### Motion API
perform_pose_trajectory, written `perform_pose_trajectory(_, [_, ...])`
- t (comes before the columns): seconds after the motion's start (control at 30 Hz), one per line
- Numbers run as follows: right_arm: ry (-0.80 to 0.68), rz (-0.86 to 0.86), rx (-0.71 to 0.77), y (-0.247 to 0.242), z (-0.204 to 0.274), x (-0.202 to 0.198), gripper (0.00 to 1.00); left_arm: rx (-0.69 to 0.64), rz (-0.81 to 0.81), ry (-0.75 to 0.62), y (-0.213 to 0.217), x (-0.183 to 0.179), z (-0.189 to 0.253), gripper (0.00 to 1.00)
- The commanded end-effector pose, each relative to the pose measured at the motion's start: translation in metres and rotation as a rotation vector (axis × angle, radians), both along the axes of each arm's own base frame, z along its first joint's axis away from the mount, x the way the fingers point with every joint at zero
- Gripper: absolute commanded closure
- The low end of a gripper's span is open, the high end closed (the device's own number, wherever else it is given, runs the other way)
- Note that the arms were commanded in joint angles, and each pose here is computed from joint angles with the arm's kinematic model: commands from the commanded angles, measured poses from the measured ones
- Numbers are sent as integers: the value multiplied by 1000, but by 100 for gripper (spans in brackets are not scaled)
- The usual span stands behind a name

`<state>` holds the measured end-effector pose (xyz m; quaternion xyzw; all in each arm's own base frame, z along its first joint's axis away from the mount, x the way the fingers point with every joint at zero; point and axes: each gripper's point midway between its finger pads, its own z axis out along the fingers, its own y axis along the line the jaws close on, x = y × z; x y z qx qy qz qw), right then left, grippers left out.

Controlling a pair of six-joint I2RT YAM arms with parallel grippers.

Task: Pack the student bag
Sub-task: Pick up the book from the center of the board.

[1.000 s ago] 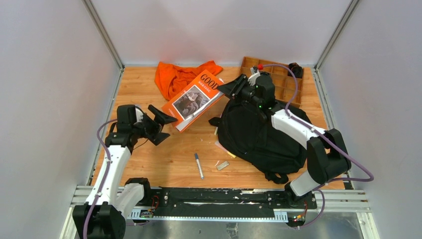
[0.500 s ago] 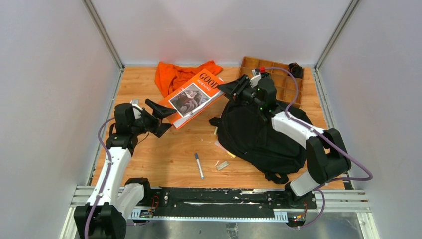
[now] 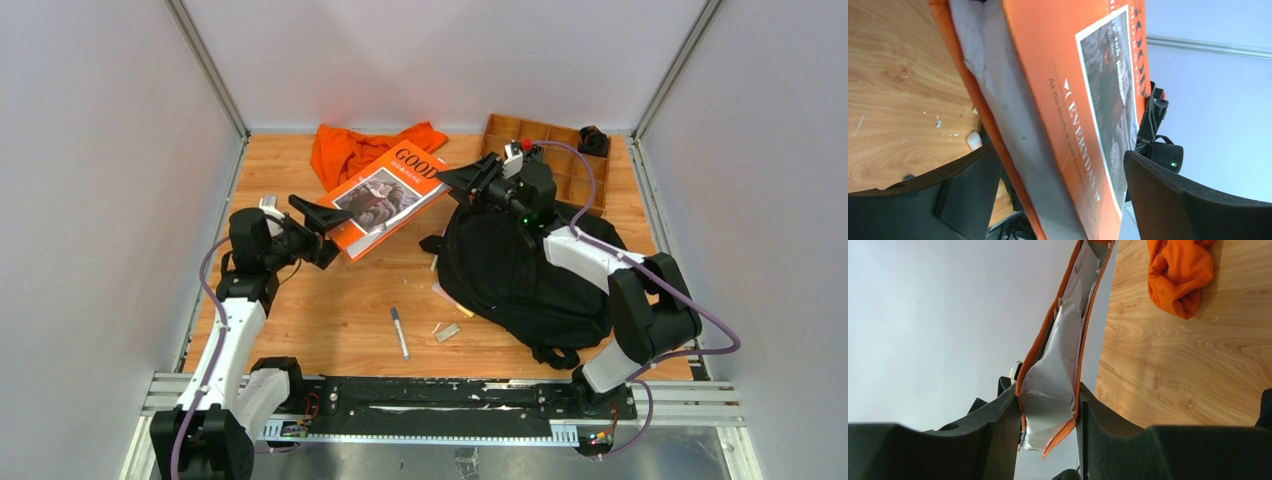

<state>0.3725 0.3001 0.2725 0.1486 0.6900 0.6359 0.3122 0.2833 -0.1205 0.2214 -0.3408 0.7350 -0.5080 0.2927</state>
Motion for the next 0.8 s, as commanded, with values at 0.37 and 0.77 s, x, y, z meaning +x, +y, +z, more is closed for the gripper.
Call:
perform_pose_trajectory(0.37, [34, 70, 104, 12, -6, -8, 72, -49, 35, -122, 3, 11, 41, 48])
perform_pose_trajectory(0.77, [15, 52, -285, -7, -21, -7, 30, 32, 50, -179, 19, 16, 61, 73])
